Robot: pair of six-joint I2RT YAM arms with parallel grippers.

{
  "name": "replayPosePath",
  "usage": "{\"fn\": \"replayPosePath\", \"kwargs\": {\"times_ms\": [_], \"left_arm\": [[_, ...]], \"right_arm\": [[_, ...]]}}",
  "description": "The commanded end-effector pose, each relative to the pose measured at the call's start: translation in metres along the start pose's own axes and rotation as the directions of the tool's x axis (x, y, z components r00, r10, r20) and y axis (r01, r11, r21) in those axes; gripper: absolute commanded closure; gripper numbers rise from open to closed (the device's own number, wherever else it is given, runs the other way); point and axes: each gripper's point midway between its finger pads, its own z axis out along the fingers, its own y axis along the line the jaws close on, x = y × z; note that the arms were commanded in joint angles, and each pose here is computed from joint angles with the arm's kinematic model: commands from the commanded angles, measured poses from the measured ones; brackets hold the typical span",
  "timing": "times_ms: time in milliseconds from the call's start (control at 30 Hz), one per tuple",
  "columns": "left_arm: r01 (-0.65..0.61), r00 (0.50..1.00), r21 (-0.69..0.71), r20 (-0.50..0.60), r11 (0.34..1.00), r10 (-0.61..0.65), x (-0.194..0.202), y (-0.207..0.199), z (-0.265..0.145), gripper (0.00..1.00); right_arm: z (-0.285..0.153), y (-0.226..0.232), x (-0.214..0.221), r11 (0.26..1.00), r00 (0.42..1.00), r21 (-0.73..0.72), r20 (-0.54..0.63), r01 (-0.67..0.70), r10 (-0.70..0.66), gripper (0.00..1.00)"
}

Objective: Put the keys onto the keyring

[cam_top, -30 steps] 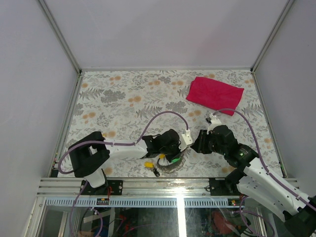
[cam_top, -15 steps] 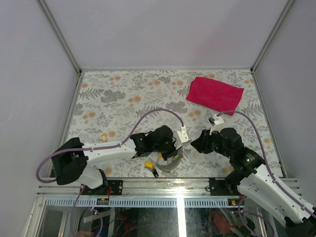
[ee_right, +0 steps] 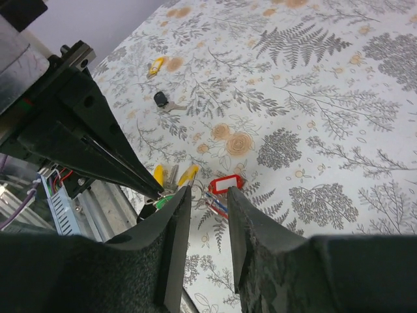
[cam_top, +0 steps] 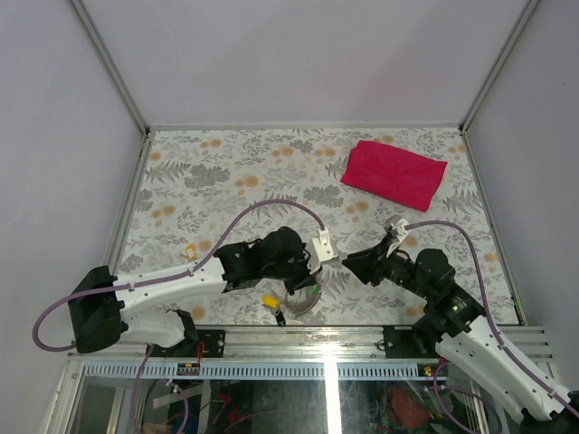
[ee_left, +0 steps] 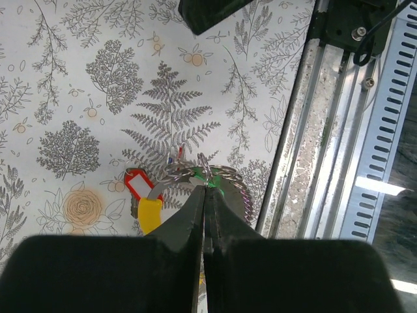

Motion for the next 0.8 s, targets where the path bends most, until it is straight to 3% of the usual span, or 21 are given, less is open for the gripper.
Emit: {"fn": "replayPosePath", "kwargs": {"times_ms": [0, 200, 533, 767], "left_arm": [[-0.024, 0.999, 0.03, 0.04, 0.999, 0.022, -0.016, -0.006, -0.013, 1.0], [-0.038, 0.999, 0.046, 0.034, 0.998, 0.036, -0.018, -0.011, -0.024, 1.0], [-0.053, 0.997, 0.031, 0.051, 0.998, 0.052, -0.018, -0.016, -0.053, 1.0], [-0.062, 0.995, 0.04, 0.082, 0.997, 0.059, -0.022, -0.023, -0.072, 1.0]], "right_arm": [[0.008, 0.015, -0.013, 0.99, 0.993, -0.115, 0.091, 0.084, -0.073, 0.64], [0.011, 0.035, -0.011, 0.928, 0.953, -0.269, 0.226, 0.259, -0.201, 0.62], [0.012, 0.057, -0.004, 0.821, 0.916, -0.409, 0.211, 0.399, -0.34, 0.63], [0.018, 0.069, 0.018, 0.733, 0.854, -0.445, 0.199, 0.515, -0.48, 0.63]]}}
